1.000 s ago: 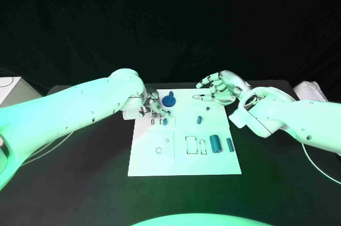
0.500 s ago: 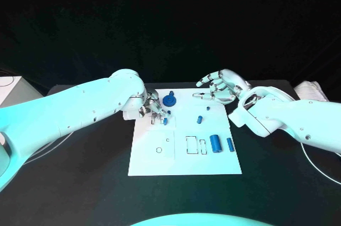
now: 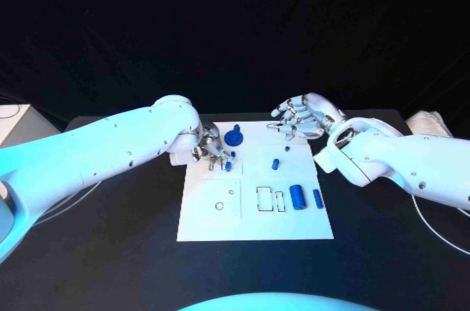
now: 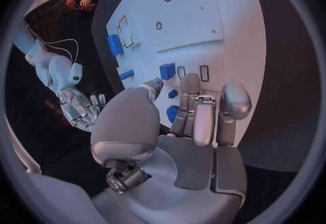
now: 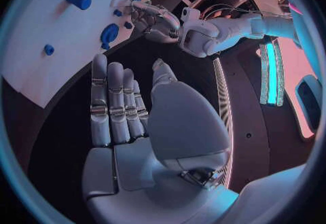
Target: Assemble the parts on the task board
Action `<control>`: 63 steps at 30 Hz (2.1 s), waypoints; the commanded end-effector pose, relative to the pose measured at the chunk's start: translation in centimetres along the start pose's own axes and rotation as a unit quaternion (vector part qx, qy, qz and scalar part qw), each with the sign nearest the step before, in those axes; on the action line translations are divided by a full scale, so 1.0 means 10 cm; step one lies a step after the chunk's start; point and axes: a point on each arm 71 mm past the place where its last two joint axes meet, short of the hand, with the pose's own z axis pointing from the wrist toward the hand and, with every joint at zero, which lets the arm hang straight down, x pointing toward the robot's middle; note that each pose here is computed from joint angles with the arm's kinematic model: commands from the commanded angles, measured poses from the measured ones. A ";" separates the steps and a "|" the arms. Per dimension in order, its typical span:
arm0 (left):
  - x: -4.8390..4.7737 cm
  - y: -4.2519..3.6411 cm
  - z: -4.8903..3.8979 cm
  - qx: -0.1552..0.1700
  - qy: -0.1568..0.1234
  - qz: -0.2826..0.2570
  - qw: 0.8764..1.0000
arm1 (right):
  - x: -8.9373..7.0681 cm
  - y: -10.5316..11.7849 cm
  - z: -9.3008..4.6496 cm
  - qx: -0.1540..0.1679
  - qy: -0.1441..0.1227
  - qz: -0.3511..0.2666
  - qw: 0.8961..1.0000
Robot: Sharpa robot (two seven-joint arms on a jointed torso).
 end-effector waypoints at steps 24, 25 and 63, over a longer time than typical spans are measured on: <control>0.064 -0.067 -0.017 0.020 0.025 -0.007 0.999 | -0.02 -0.04 0.06 0.002 -0.008 0.041 0.999; 0.064 -0.067 -0.017 0.021 0.026 -0.008 0.999 | -0.02 -0.04 0.06 0.002 -0.008 0.041 0.999; 0.006 -0.011 -0.073 0.044 -0.024 -0.055 0.997 | -0.01 -0.08 0.07 0.010 -0.004 0.044 0.999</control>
